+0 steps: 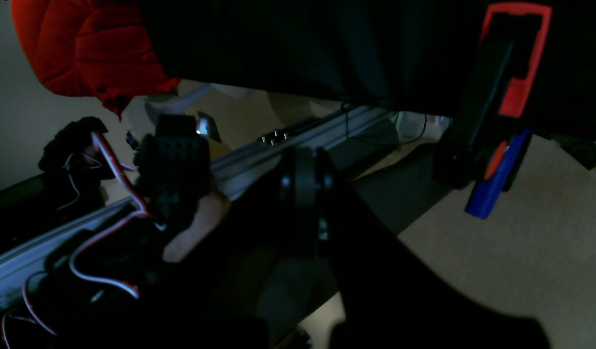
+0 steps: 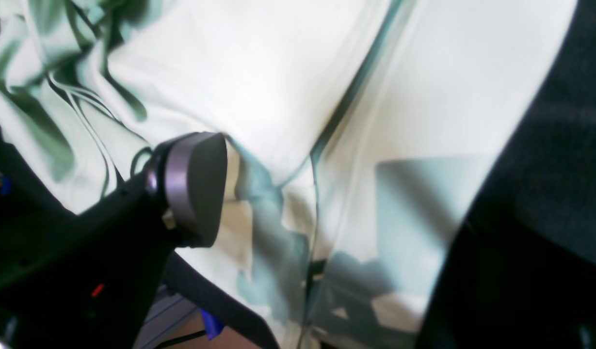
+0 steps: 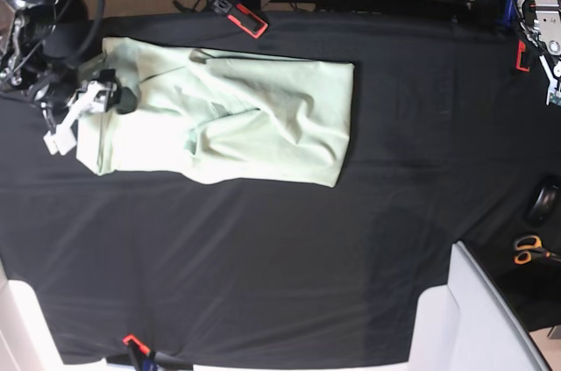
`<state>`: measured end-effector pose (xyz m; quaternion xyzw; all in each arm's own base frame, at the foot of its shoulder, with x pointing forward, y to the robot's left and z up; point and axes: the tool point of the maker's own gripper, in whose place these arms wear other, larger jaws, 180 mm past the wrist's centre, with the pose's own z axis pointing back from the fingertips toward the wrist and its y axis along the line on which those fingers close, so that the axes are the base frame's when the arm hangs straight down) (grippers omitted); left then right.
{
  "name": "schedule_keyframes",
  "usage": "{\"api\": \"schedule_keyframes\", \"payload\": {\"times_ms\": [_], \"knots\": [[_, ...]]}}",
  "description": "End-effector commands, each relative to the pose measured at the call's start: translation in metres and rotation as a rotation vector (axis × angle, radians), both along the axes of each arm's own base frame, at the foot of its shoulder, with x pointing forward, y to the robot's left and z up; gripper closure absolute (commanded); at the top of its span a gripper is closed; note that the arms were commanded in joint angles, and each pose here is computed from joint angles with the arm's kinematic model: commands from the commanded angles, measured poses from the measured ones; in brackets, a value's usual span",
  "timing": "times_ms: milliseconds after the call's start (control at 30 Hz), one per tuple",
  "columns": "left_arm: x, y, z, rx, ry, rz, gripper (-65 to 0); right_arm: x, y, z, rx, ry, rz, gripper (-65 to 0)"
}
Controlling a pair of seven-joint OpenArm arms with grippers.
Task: Fold the T-shirt properly
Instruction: 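Grasp the shirt end with the right gripper and drag it toward the right arm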
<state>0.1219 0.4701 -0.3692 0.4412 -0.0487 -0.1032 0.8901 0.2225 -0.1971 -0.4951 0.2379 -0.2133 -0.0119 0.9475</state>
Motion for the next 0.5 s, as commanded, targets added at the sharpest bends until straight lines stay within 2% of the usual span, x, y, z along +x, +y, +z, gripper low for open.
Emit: {"api": "schedule_keyframes", "payload": {"times_ms": [0,300,400,467], "knots": [[0.005,0.008,0.015,0.048,-0.014,-0.009,0.0,-0.013,-0.012,-0.012,-0.077,0.094,0.018,-46.3],[0.006,0.008,0.015,0.048,-0.016,-0.006,0.0,-0.026,0.006,-0.019,-0.049,0.151,0.049,-46.3],[0.006,0.008,0.014,0.046,-0.014,-0.005,0.0,-0.028,0.024,-0.021,-0.017,0.158,0.056,-46.3],[0.006,0.008,0.014,0.046,-0.014,-0.005,0.0,-0.025,0.033,-0.017,-0.026,0.149,0.097,-46.3]]}}
